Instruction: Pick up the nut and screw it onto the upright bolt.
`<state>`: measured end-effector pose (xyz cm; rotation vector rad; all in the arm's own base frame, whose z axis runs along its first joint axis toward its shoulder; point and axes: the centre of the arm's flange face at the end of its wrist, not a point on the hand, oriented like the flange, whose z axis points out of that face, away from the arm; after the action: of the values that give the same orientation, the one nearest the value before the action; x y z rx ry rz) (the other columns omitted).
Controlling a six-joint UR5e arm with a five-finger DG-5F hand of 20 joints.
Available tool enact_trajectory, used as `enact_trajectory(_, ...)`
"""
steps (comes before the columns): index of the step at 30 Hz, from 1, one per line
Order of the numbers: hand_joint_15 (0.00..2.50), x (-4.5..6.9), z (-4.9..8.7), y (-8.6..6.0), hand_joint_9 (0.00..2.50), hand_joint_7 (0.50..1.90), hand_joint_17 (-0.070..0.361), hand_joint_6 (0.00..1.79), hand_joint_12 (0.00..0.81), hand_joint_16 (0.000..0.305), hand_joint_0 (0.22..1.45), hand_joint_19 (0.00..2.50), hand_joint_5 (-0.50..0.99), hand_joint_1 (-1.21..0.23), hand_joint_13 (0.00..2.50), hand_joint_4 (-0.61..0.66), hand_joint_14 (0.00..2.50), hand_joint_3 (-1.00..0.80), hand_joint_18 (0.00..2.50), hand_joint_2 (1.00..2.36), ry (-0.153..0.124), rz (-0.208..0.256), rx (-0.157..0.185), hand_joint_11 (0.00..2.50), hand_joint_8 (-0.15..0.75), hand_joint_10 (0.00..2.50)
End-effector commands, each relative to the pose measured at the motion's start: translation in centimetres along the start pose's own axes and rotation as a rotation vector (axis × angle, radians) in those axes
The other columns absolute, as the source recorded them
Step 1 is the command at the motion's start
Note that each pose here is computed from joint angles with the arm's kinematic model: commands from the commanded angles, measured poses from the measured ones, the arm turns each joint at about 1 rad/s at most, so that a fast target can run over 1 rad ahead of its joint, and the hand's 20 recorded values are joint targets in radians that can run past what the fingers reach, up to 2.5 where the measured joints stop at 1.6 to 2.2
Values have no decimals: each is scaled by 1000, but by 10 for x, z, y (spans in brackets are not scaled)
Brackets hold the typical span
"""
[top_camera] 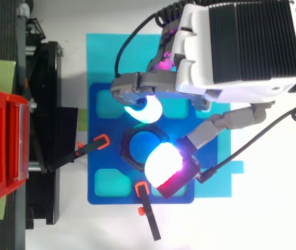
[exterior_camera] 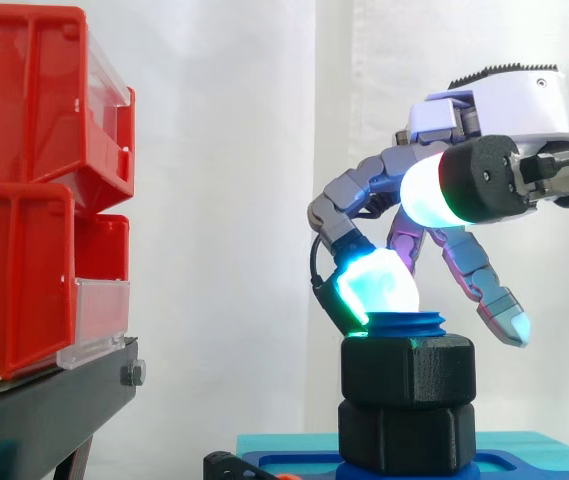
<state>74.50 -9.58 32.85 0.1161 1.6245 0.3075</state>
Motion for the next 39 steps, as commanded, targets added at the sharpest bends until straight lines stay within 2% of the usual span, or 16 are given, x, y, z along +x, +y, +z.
enact_trajectory(1,114,-3,-1,0,1641,1366,112,503,333,50,448,413,71,-299,1031,98,5,-500,955,1000,5,-8,2,148,272,6)
enact_trajectory(2,125,-3,-1,0,1592,1307,116,504,344,51,447,412,48,-298,1010,118,5,-500,943,1000,5,-8,2,155,282,6)
enact_trajectory(3,129,-3,0,0,1400,1211,125,505,375,55,442,434,11,-292,904,168,5,-500,850,1000,2,-10,2,153,313,6)
enact_trajectory(5,132,-3,0,0,1287,1101,131,505,395,58,436,436,-25,-284,837,212,5,-500,804,1000,1,-10,0,134,324,5)
enact_trajectory(7,126,-7,2,2,1138,963,136,504,407,61,432,427,-69,-287,757,235,4,-500,728,1000,-10,-11,-6,95,320,3)
enact_trajectory(9,117,-11,3,3,1076,885,139,504,418,62,428,413,-94,-285,706,228,4,-500,672,1000,-16,-15,-11,86,332,5)
enact_trajectory(13,74,-9,4,7,905,738,143,502,423,63,421,380,-137,-285,579,190,2,-500,561,1000,-11,-18,-19,0,317,0)
enact_trajectory(18,51,-4,4,9,810,690,142,502,429,63,419,348,-146,-285,514,178,0,-500,477,1000,-10,-17,-22,0,315,0)
enact_trajectory(19,49,4,4,10,797,686,143,502,430,64,418,343,-146,-285,488,180,0,-500,454,1000,-2,-15,-22,0,312,0)
enact_trajectory(24,44,19,5,16,760,686,143,502,430,64,417,333,-147,-283,468,178,1,-500,428,1000,-8,-4,-35,0,309,0)
enact_trajectory(30,42,21,7,21,752,706,143,502,433,64,417,331,-141,-279,459,179,0,-500,415,1000,-14,9,-43,0,312,0)
enact_trajectory(35,48,23,6,23,753,722,144,502,434,64,415,334,-137,-271,458,181,1,-500,412,1000,-7,9,-43,0,315,0)
enact_trajectory(39,52,30,5,24,755,736,148,503,444,66,403,333,-133,-235,454,188,1,-500,398,1000,4,10,-44,0,322,0)
